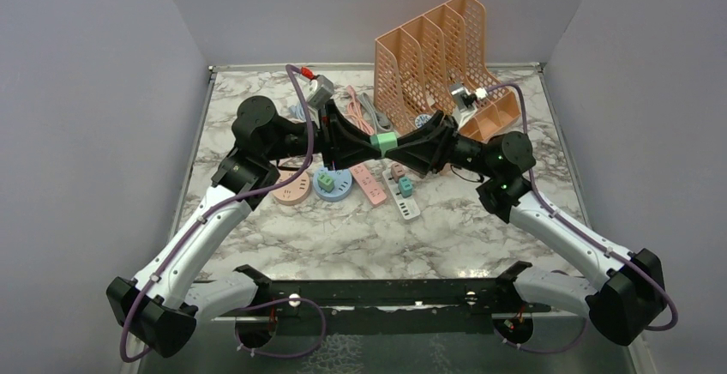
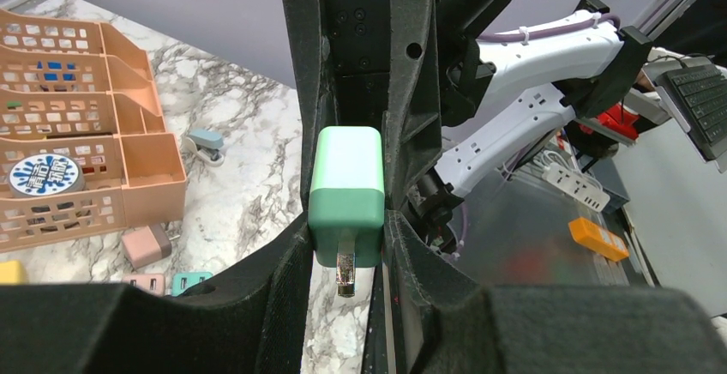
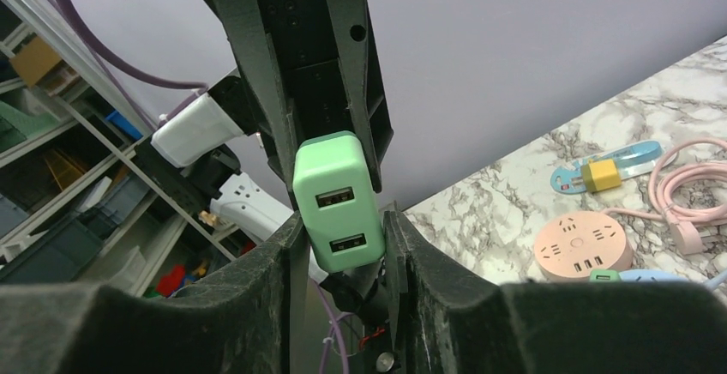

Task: Insert the plug

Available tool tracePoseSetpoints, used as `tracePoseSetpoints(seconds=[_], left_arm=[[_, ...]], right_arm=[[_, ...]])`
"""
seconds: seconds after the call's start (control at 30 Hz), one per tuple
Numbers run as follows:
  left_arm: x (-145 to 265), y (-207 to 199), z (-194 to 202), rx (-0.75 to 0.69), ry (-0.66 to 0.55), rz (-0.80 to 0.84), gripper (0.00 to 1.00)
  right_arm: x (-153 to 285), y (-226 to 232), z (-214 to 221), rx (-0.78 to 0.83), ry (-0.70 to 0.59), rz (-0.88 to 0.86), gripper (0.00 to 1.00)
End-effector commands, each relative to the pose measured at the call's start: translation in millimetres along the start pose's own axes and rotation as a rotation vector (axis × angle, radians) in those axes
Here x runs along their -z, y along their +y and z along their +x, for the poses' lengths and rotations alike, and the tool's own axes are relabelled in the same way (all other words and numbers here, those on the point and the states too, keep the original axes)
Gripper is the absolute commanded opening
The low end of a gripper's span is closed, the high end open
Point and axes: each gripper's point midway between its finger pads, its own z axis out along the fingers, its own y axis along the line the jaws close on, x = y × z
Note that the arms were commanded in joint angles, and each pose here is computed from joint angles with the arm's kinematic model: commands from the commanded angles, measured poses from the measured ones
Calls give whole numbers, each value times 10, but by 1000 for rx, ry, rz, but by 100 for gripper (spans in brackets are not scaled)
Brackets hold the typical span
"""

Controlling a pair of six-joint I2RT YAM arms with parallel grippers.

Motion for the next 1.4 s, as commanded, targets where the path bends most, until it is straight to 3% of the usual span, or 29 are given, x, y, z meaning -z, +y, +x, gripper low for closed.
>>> tracePoseSetpoints(seconds=[0.0,0.07,0.13,0.27,0.43,0.5,0.8,0.97,1.17,1.37], left_arm=[[-11,79,93,14,18,-30,28],[-5,83,83,9,11,-38,28],[-1,81,88,6,9,-37,31],[8,163,157,13,14,-73,50],[152,591,225,20,2,-342,80],[300,819,224,16,-16,-505,86],[1110,1261,159,-85,-41,-1013,88],[1508,1252,-26,-115,-104,-1205,88],[1723,1116,-300,-124,-210,-1283,88],[1816,1044,-429,-153,-206,-1319,88]], right_arm=[[-70,274,-141,56,-10,-105,35],[-68,275,-141,60,-11,-109,32],[-69,280,-139,65,-10,-114,22],[-110,199,-129,83,11,-91,2],[-163,-103,-59,127,84,31,1],[-164,-317,-15,142,120,122,1],[80,-1545,398,220,424,664,1],[135,-1934,733,252,606,837,1],[15,-2082,1076,278,740,886,1],[-173,-2150,1362,284,816,900,1]])
